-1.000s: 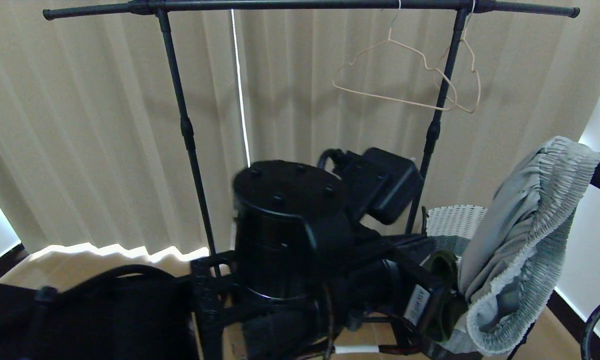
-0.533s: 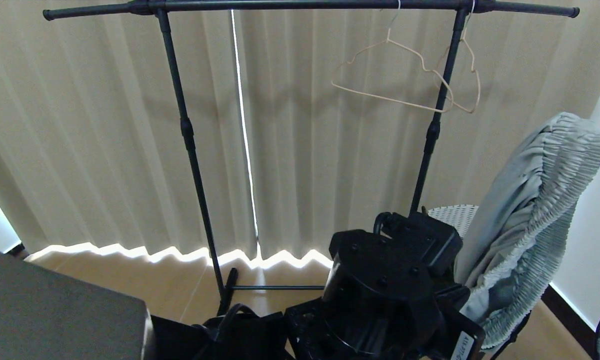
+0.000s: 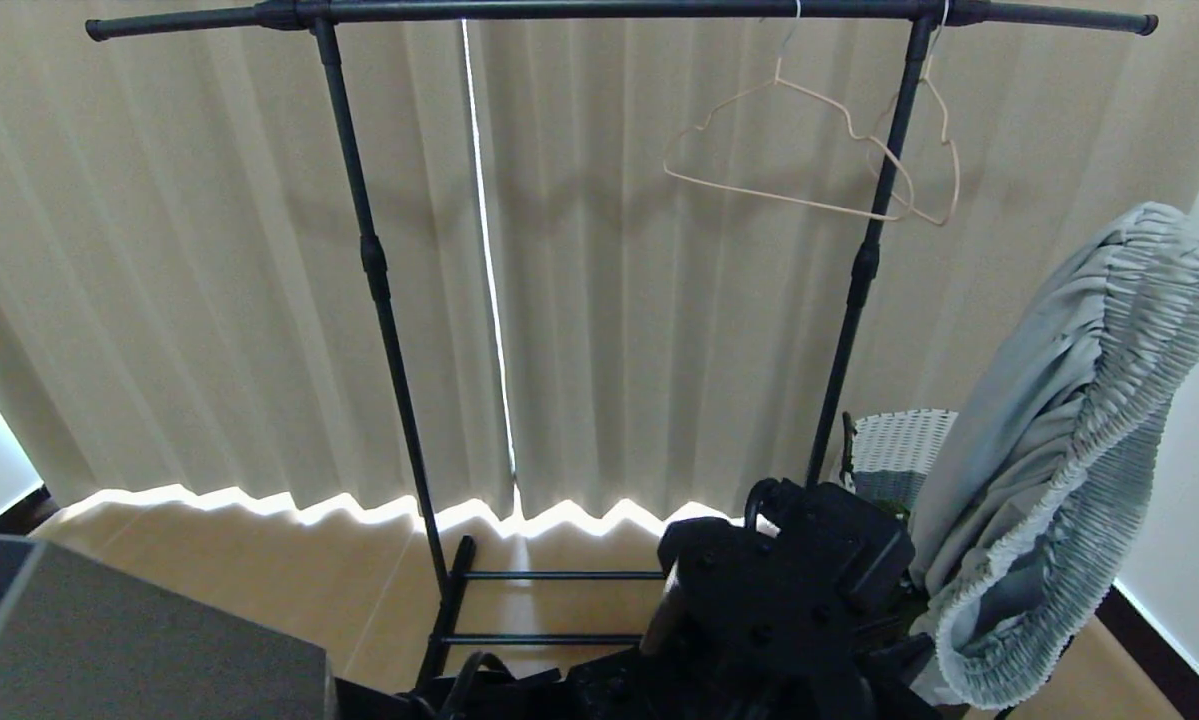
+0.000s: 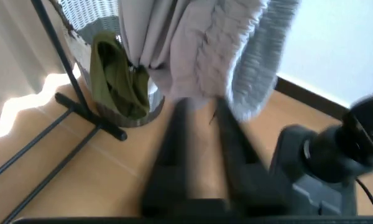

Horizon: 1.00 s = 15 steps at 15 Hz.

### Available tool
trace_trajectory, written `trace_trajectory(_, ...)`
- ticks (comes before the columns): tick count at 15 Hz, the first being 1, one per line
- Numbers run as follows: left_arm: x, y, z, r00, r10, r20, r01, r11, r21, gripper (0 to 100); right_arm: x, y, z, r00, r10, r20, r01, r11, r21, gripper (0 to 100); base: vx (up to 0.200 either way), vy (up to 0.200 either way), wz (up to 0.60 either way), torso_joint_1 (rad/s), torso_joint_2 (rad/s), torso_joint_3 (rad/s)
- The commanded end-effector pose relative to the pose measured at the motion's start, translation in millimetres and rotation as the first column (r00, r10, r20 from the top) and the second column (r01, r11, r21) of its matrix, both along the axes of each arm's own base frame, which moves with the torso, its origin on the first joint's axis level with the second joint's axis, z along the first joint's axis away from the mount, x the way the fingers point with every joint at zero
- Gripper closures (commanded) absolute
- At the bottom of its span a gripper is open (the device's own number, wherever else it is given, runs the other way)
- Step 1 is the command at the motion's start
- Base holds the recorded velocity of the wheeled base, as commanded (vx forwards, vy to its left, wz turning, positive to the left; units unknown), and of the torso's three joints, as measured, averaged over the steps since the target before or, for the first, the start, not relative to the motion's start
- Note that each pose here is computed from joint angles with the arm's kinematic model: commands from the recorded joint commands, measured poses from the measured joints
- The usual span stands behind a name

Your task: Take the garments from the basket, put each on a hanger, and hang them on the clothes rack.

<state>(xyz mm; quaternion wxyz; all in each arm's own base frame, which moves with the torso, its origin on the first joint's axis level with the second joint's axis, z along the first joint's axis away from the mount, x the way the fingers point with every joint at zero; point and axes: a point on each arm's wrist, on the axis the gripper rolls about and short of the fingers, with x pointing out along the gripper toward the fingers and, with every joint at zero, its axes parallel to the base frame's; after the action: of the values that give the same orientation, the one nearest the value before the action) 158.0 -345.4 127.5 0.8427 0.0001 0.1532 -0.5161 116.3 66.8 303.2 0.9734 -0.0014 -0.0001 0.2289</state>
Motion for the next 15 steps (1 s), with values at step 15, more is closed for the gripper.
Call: trace_trajectory(15, 26.5, -7.9, -24.2, 0.996, 0.079, 0.048, -0.074, 0.992, -0.101, 0, -4.6, 1.6, 6.4, 0.998, 0.05, 0.024, -0.051, 0.999, 0.011, 100, 0.0, 0.0, 0.0, 0.0, 0.0, 0.0)
